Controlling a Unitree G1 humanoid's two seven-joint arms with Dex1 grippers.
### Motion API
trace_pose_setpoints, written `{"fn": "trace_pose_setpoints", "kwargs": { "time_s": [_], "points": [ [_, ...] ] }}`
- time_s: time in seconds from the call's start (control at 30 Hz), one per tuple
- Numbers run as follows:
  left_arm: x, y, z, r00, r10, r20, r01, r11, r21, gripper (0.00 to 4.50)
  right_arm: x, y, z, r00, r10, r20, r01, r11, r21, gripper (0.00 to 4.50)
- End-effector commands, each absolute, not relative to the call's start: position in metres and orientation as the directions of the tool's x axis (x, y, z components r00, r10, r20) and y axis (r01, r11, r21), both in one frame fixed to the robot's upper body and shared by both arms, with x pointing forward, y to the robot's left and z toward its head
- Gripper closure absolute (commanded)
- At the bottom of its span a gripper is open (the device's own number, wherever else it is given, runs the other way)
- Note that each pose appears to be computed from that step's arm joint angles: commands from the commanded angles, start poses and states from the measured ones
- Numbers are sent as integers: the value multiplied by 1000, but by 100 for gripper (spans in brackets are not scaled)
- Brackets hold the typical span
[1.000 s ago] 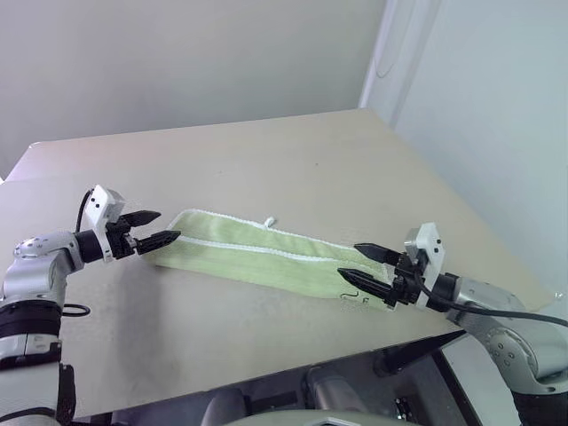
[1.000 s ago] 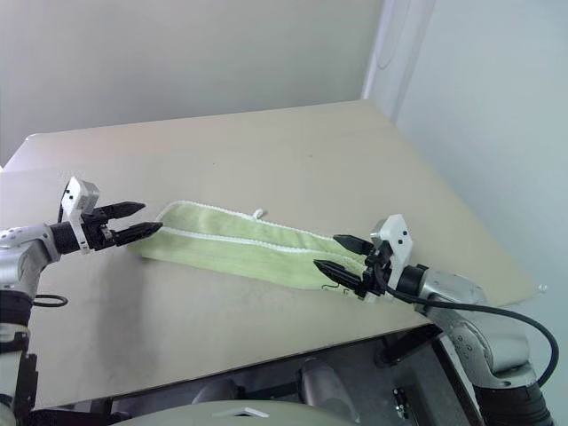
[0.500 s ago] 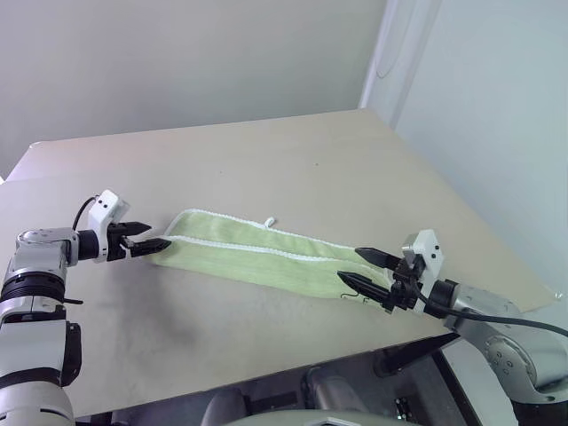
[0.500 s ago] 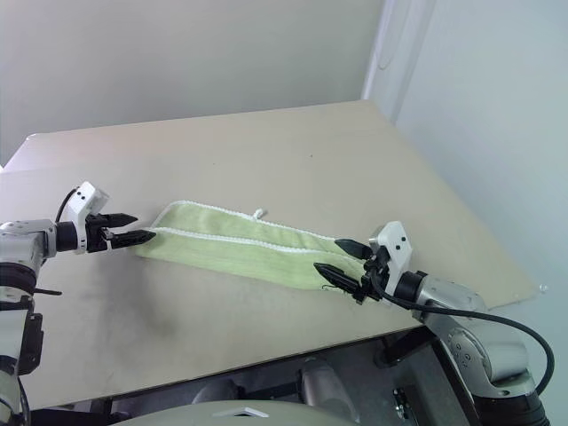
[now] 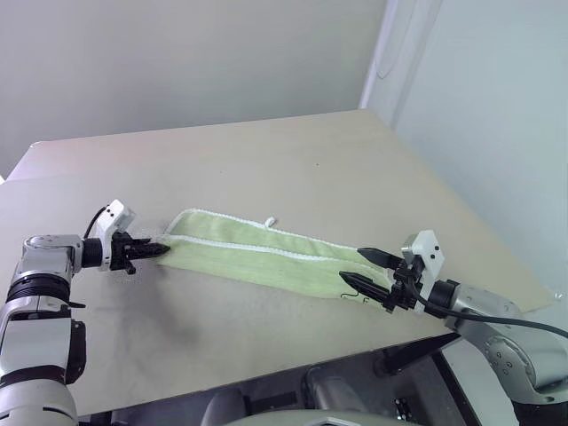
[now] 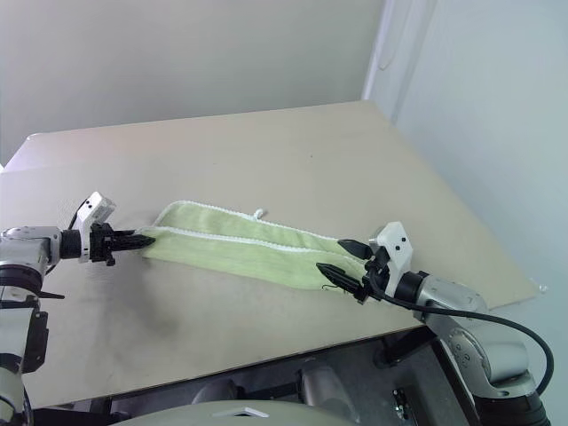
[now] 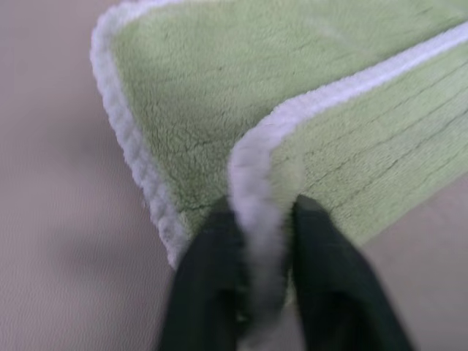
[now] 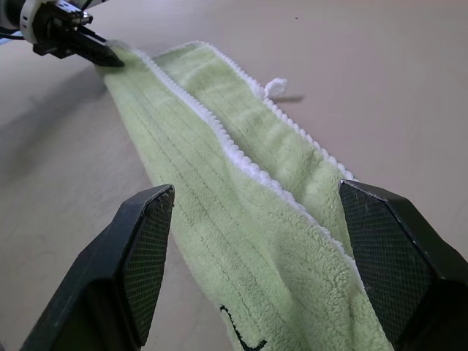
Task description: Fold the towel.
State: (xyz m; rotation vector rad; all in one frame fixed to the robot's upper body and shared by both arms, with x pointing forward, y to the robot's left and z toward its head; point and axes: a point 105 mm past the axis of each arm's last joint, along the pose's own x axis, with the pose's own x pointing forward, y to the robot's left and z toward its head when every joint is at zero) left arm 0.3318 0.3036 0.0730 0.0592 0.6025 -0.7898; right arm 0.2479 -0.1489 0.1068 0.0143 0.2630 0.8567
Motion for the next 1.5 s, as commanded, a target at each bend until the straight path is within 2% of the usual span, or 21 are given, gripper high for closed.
{"fn": "trace_pose_setpoints", "kwargs": {
  "time_s": [0.03,0.3,0.53,0.67,0.8,1.1,1.43,1.5],
  "points": [
    [338,306,95,581,-658,-478,696,707,-128,447,249,-144,117,618,760,-200,-763,641,80,73],
    [334,307,101,576,-678,-456,712,691,-126,447,248,-150,106,619,740,-262,-740,662,121,73],
    [332,308,97,584,-668,-461,710,696,-109,447,251,-164,98,652,686,-324,-664,723,193,73],
    [331,306,94,585,-667,-461,706,699,-116,447,260,-178,98,704,628,-330,-589,777,222,73],
    [331,303,91,584,-670,-457,705,699,-123,447,258,-187,92,705,602,-373,-546,798,256,73],
    [330,301,87,581,-671,-461,704,699,-129,447,249,-181,79,642,624,-444,-531,781,329,73],
    [328,300,83,580,-670,-463,702,699,-132,447,257,-176,92,645,656,-392,-543,754,369,73],
    [327,301,82,580,-669,-465,702,700,-131,450,257,-175,93,638,664,-390,-549,747,375,113]
  ]
}}
